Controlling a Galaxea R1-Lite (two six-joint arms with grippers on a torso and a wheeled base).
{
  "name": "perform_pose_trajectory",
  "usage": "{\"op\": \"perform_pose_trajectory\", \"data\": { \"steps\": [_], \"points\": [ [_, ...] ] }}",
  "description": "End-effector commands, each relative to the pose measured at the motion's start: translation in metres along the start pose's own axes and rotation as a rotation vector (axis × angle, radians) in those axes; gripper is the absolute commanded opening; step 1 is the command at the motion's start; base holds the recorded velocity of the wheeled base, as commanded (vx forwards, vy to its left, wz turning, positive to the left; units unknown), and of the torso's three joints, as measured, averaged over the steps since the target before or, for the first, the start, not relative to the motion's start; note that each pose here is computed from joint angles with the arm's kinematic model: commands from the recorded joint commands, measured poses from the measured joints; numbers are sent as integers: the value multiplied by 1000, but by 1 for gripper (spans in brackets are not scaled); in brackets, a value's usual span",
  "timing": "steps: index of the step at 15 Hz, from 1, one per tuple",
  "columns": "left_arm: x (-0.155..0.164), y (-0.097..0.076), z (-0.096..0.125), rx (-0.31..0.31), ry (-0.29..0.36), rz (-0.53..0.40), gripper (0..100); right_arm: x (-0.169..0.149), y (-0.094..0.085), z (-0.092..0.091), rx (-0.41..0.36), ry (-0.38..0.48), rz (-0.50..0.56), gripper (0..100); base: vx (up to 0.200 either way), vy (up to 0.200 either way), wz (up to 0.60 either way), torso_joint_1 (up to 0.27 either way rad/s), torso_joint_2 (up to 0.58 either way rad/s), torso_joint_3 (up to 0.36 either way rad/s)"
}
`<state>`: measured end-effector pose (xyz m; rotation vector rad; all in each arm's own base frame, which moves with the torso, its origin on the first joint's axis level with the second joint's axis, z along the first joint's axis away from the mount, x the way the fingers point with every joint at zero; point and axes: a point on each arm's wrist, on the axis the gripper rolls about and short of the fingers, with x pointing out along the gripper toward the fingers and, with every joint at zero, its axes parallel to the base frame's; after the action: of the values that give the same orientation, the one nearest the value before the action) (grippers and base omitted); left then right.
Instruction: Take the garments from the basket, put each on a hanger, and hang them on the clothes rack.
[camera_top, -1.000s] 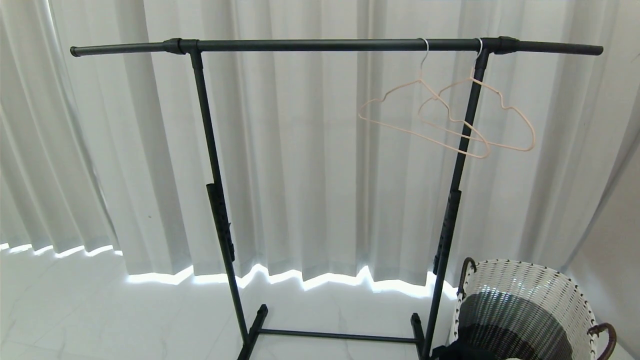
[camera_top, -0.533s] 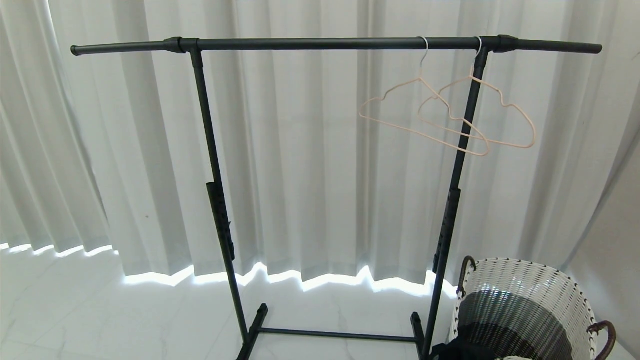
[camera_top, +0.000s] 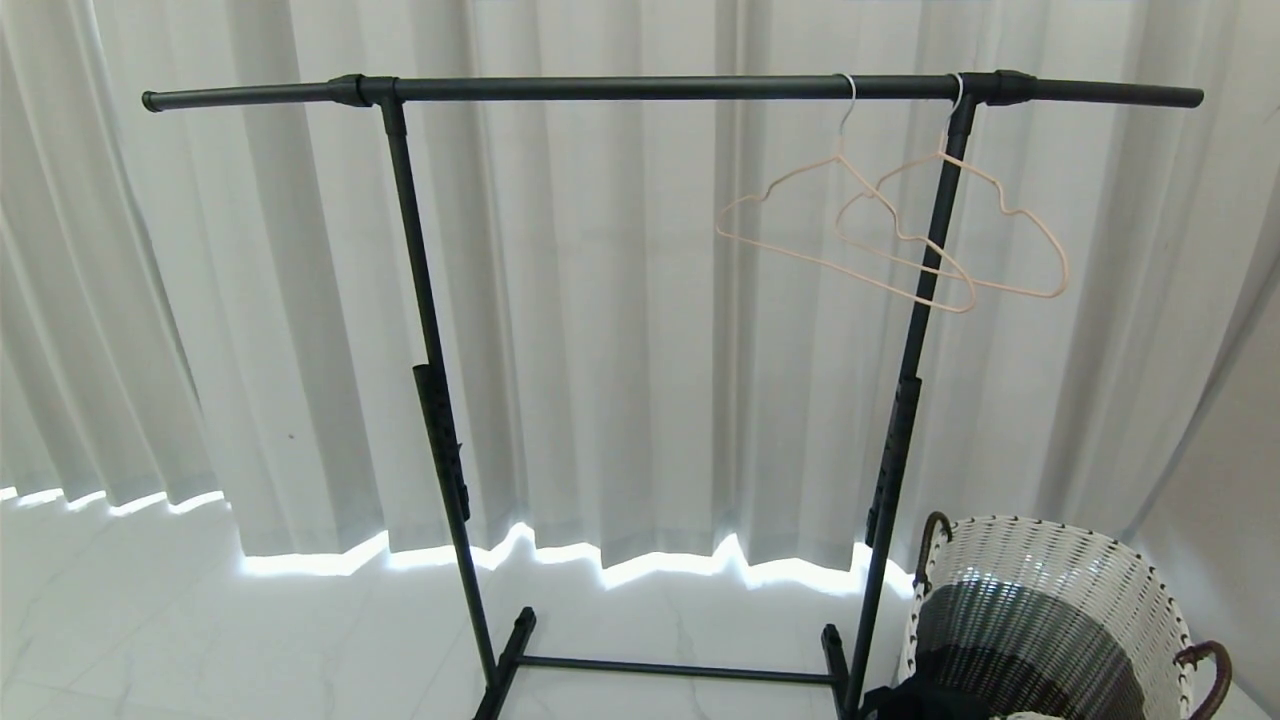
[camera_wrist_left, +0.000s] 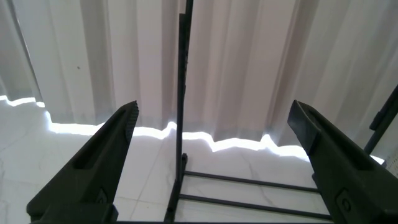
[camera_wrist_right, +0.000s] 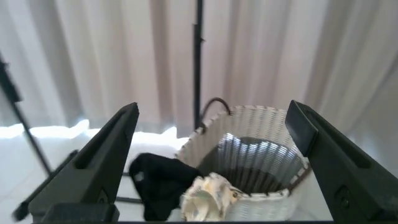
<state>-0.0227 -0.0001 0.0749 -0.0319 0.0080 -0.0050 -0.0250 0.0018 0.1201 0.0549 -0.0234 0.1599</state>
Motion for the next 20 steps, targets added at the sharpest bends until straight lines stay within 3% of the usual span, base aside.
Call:
{"op": "perform_pose_trajectory", "data": {
  "steps": [1, 3, 5, 7, 11, 15, 20],
  "points": [
    [0, 0, 0, 0, 0, 2, 100, 53, -1, 39, -26, 294, 101, 100, 0, 0, 0, 0, 0, 0],
    [0, 0, 0, 0, 0, 2, 100, 96, -9, 22, -148, 584, 76, 100, 0, 0, 0, 0, 0, 0],
    [0, 0, 0, 0, 0, 2, 100, 126, -24, -8, -289, 860, 102, 100, 0, 0, 0, 0, 0, 0],
    [0, 0, 0, -2, 0, 2, 100, 144, -38, -33, -377, 1018, 161, 100, 0, 0, 0, 0, 0, 0],
    [0, 0, 0, 0, 0, 0, 100, 155, -44, -70, -504, 1094, 288, 100, 0, 0, 0, 0, 0, 0],
    [0, 0, 0, 0, 1, 2, 100, 167, -49, -90, -506, 1156, 333, 100, 0, 0, 0, 0, 0, 0],
    [0, 0, 0, 0, 1, 2, 100, 190, -57, -112, -527, 1120, 319, 100, 0, 0, 0, 0, 0, 0]
  ]
}}
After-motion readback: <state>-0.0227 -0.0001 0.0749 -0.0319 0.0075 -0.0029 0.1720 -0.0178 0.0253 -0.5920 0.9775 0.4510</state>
